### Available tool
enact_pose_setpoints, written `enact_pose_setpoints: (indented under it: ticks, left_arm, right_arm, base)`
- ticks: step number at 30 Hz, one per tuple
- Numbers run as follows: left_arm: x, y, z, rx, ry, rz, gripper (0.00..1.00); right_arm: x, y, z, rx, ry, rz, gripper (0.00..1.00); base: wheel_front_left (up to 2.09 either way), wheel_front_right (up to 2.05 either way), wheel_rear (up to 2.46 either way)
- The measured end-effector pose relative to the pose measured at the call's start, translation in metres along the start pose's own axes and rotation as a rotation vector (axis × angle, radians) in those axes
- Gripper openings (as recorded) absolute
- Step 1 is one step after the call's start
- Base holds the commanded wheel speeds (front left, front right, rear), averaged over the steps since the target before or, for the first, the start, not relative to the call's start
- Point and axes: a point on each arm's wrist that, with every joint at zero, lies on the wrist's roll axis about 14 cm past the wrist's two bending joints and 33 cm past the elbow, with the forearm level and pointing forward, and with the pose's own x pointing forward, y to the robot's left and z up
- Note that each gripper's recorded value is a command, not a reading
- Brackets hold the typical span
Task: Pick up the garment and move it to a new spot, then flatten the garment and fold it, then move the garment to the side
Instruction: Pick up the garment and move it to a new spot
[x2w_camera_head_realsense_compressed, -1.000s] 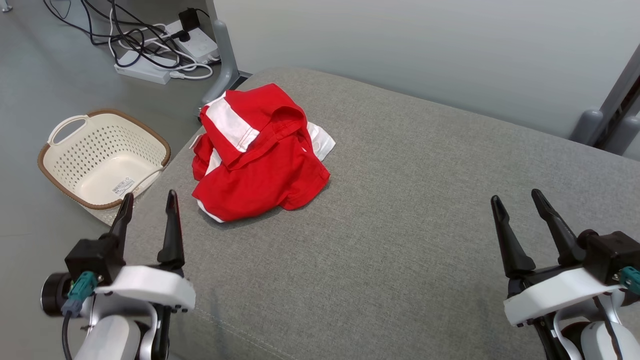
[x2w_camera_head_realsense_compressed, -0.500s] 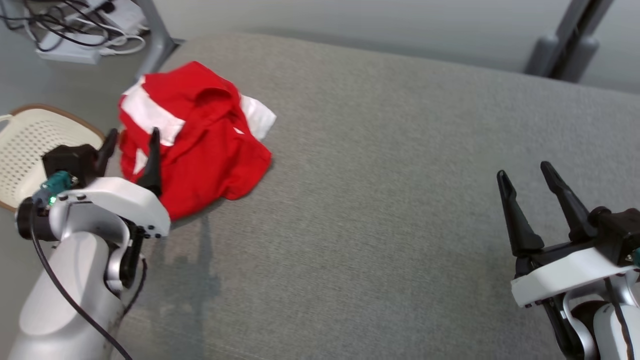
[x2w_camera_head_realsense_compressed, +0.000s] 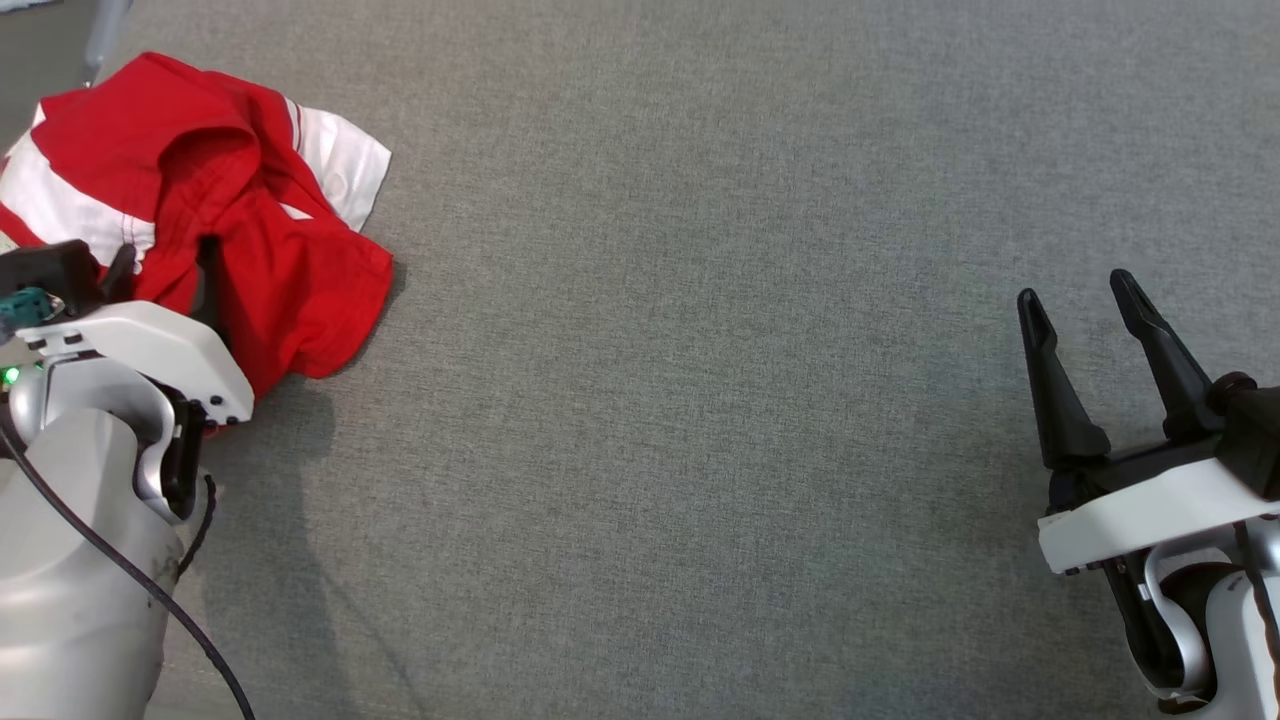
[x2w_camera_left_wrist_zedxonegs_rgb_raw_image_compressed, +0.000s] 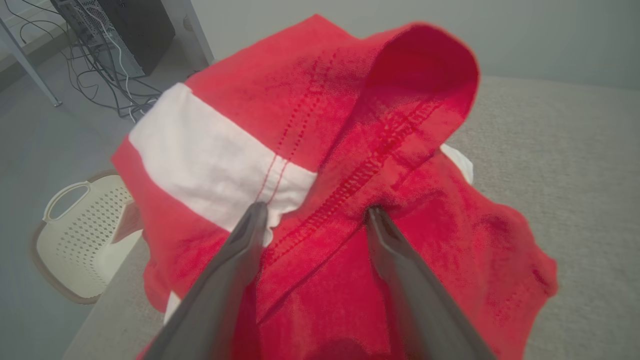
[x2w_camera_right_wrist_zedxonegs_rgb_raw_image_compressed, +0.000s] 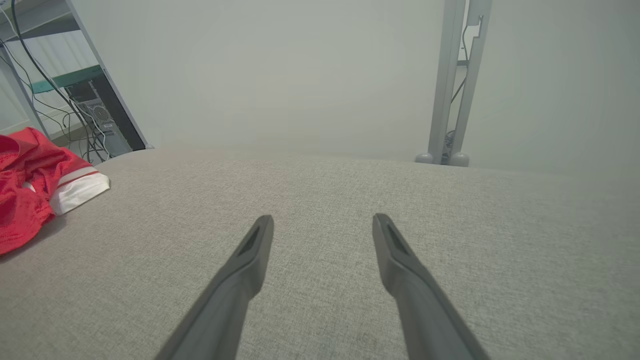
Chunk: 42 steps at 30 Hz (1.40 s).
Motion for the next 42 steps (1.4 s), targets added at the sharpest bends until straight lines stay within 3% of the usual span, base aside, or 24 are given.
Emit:
enact_pose_setpoints:
  ticks: [6, 7, 8, 9, 14, 20, 28, 34, 42]
  left_arm:
    - [0.009, 0.011, 0.008, 0.002, -0.038, 0.029, 1.00]
    - [0.010, 0.014, 0.011, 0.002, -0.051, 0.036, 0.89]
    - [0.010, 0.016, 0.013, 0.002, -0.060, 0.041, 0.27]
    - [0.010, 0.017, 0.015, 0.003, -0.068, 0.044, 0.00]
    - [0.008, 0.021, 0.038, 0.000, -0.151, 0.039, 0.00]
    - [-0.007, 0.023, 0.096, 0.001, -0.331, 0.030, 0.00]
    - [-0.065, 0.018, 0.188, 0.027, -0.643, -0.007, 0.00]
    - [-0.121, -0.015, 0.227, 0.046, -0.797, -0.098, 0.00]
    - [-0.173, -0.087, 0.216, 0.001, -0.812, -0.291, 0.00]
  right_arm:
    - [0.007, 0.000, -0.007, 0.006, 0.010, 0.009, 1.00]
    - [0.009, 0.001, -0.007, 0.006, 0.010, 0.012, 1.00]
    - [0.009, 0.001, -0.007, 0.006, 0.010, 0.014, 1.00]
    - [0.010, 0.003, -0.008, 0.007, 0.011, 0.017, 1.00]
    - [0.009, 0.004, -0.004, 0.008, 0.008, 0.020, 1.00]
    - [0.000, 0.005, 0.010, 0.004, -0.026, 0.006, 1.00]
    - [-0.020, 0.008, 0.040, 0.000, -0.101, -0.026, 1.00]
    - [-0.040, 0.003, 0.061, -0.004, -0.158, -0.065, 1.00]
    - [-0.072, -0.018, 0.077, -0.006, -0.212, -0.154, 1.00]
  base:
    - [0.00, 0.00, 0.00]
    - [0.00, 0.00, 0.00]
    - [0.00, 0.00, 0.00]
    - [0.00, 0.00, 0.00]
    - [0.00, 0.00, 0.00]
    - [0.00, 0.00, 0.00]
    - [0.00, 0.00, 0.00]
    - [0.00, 0.00, 0.00]
    - [0.00, 0.00, 0.00]
